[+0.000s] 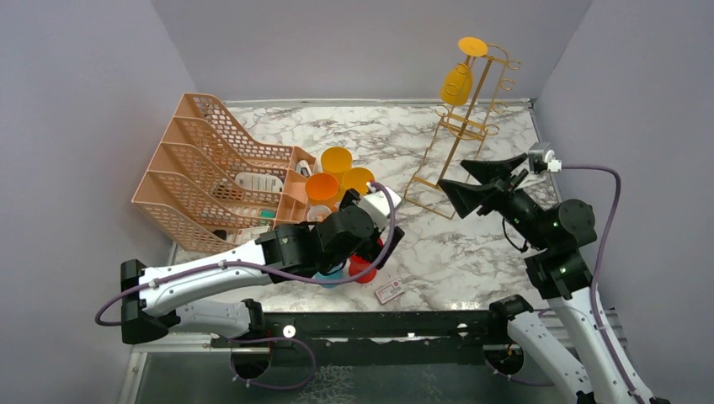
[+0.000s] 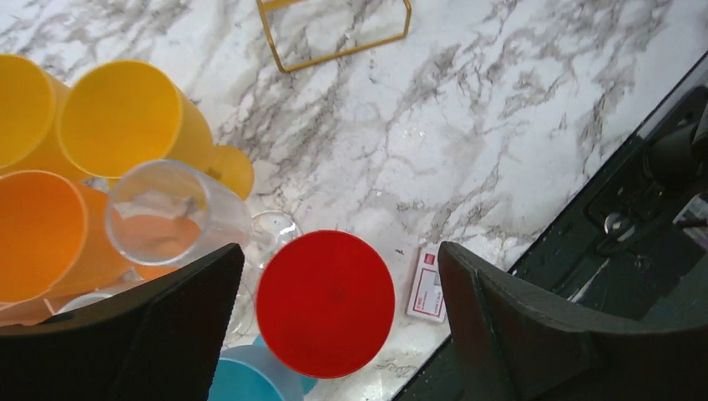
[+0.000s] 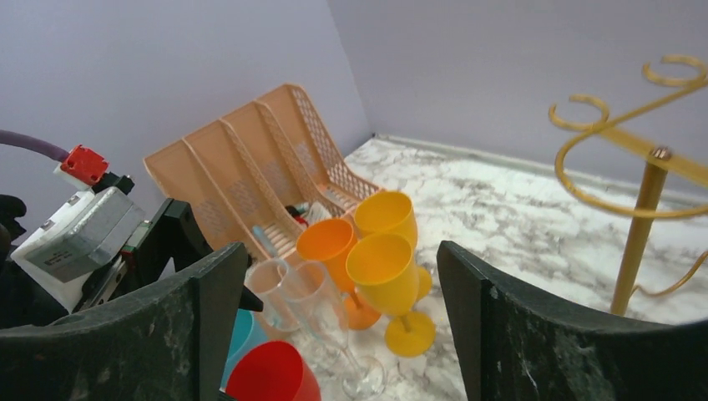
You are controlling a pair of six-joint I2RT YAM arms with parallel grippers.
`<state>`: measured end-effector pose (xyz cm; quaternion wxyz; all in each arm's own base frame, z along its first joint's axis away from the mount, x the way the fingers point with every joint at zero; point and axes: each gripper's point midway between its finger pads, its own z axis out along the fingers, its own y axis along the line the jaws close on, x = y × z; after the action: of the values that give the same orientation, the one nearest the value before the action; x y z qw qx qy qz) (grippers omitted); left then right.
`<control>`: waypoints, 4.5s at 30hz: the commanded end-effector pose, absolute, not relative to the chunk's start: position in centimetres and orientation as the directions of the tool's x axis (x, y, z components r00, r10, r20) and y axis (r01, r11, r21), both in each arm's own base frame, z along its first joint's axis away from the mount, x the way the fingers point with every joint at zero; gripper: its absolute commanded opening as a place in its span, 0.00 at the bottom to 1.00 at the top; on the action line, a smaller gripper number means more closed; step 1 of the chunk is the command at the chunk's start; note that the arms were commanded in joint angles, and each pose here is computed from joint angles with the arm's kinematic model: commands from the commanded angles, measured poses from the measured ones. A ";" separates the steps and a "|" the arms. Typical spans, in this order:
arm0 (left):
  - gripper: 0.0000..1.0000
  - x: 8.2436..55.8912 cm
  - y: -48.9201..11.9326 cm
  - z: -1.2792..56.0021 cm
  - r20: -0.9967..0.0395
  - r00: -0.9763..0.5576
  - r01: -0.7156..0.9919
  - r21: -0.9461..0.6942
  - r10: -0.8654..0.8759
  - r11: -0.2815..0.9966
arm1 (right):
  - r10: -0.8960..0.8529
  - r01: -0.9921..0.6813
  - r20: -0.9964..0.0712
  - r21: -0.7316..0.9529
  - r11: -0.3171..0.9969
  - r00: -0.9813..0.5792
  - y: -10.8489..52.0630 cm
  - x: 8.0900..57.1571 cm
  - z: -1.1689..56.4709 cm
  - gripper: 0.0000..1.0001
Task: Take the wine glass off the wine glass rack
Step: Place the wine glass at the center of the board, then pick up the wine glass from the wine rack.
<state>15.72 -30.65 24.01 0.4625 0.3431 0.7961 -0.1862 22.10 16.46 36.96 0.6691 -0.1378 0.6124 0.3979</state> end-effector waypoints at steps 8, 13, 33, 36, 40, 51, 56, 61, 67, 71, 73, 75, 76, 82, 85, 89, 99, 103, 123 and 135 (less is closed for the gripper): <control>0.99 24.1 -25.2 33.0 -0.947 -0.311 0.543 -0.104 0.085 0.833 | 0.241 -0.654 -0.951 0.060 0.754 0.191 15.4 25.1 44.8 1.00; 0.99 27.2 -22.7 34.1 -0.939 -0.343 0.528 -0.184 0.009 0.829 | 0.334 -0.644 -0.885 0.053 0.763 0.324 14.7 24.8 46.9 1.00; 0.99 29.9 -4.8 30.7 -0.958 -0.231 0.005 -0.175 -0.169 0.984 | 0.162 -0.109 -0.984 0.170 0.979 -0.077 7.9 43.2 47.0 1.00; 0.99 29.3 -2.9 28.9 -0.959 -0.203 -0.104 -0.178 -0.196 0.979 | 0.276 -0.214 -0.947 0.308 0.927 -0.167 7.4 45.6 45.7 1.00; 0.99 29.2 -3.0 27.5 -0.953 -0.212 -0.111 -0.195 -0.215 0.974 | 0.380 -0.292 -0.891 0.442 0.848 -0.248 6.9 48.3 44.6 1.00; 0.99 28.2 -2.7 24.4 -0.959 -0.231 -0.091 -0.144 -0.162 0.985 | 0.464 -0.207 -0.857 0.507 0.837 -0.224 4.7 52.9 43.3 0.80; 0.99 27.5 -2.4 23.9 -0.968 -0.190 -0.089 -0.150 -0.165 0.985 | 0.454 -0.163 -0.869 0.486 0.859 -0.196 3.6 54.6 42.8 0.70; 0.99 27.0 -1.6 24.2 -0.973 -0.169 -0.120 -0.135 -0.154 0.984 | 0.454 -0.136 -0.861 0.490 0.861 -0.228 3.4 56.6 41.2 0.66; 0.99 26.6 -0.8 24.0 -0.976 -0.171 -0.150 -0.107 -0.132 0.983 | 0.446 -0.084 -0.869 0.471 0.878 -0.215 2.3 58.2 40.4 0.62; 0.99 26.7 -0.8 23.7 -0.976 -0.183 -0.147 -0.091 -0.117 0.985 | 0.437 -0.078 -0.874 0.461 0.884 -0.211 2.0 58.9 39.8 0.55; 0.99 26.8 -1.0 23.6 -0.976 -0.189 -0.137 -0.087 -0.113 0.987 | 0.431 -0.078 -0.874 0.456 0.886 -0.224 2.1 59.2 39.3 0.52; 0.99 26.8 -1.1 23.4 -0.974 -0.197 -0.128 -0.084 -0.108 0.988 | 0.428 -0.077 -0.872 0.456 0.887 -0.239 2.1 59.5 38.7 0.48; 0.99 26.9 -1.2 23.4 -0.974 -0.200 -0.126 -0.083 -0.107 0.989 | 0.425 -0.081 -0.871 0.455 0.887 -0.245 2.2 59.7 38.5 0.47; 0.99 27.0 -1.4 23.1 -0.972 -0.213 -0.116 -0.080 -0.103 0.990 | 0.425 -0.095 -0.865 0.463 0.881 -0.268 2.6 60.0 37.7 0.43; 0.99 27.0 -1.5 23.0 -0.971 -0.218 -0.110 -0.078 -0.100 0.991 | 0.424 -0.089 -0.862 0.462 0.882 -0.278 2.6 60.0 37.4 0.43; 0.99 27.1 -1.6 22.8 -0.969 -0.227 -0.107 -0.075 -0.098 0.991 | 0.419 -0.081 -0.862 0.458 0.885 -0.287 2.5 60.0 36.9 0.43; 0.99 27.3 -1.8 22.4 -0.965 -0.246 -0.096 -0.070 -0.091 0.993 | 0.433 -0.134 -0.831 0.502 0.855 -0.348 3.9 60.4 35.7 0.38; 0.99 27.4 -1.9 22.3 -0.964 -0.250 -0.092 -0.068 -0.089 0.993 | 0.415 -0.140 -0.841 0.484 0.864 -0.346 3.8 60.4 35.9 0.37; 0.99 27.4 -1.6 22.0 -0.962 -0.260 -0.106 -0.056 -0.081 0.993 | 0.492 -0.163 -0.794 0.572 0.804 -0.357 4.0 60.6 36.4 0.31; 0.99 27.4 -1.7 22.1 -0.963 -0.258 -0.100 -0.057 -0.081 0.993 | 0.538 -0.098 -0.772 0.598 0.796 -0.339 3.2 60.9 36.0 0.32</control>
<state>27.34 -1.69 21.93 0.6029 -0.0623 0.7953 0.0086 60.48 4.08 36.79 0.5576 0.1242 0.7649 0.2976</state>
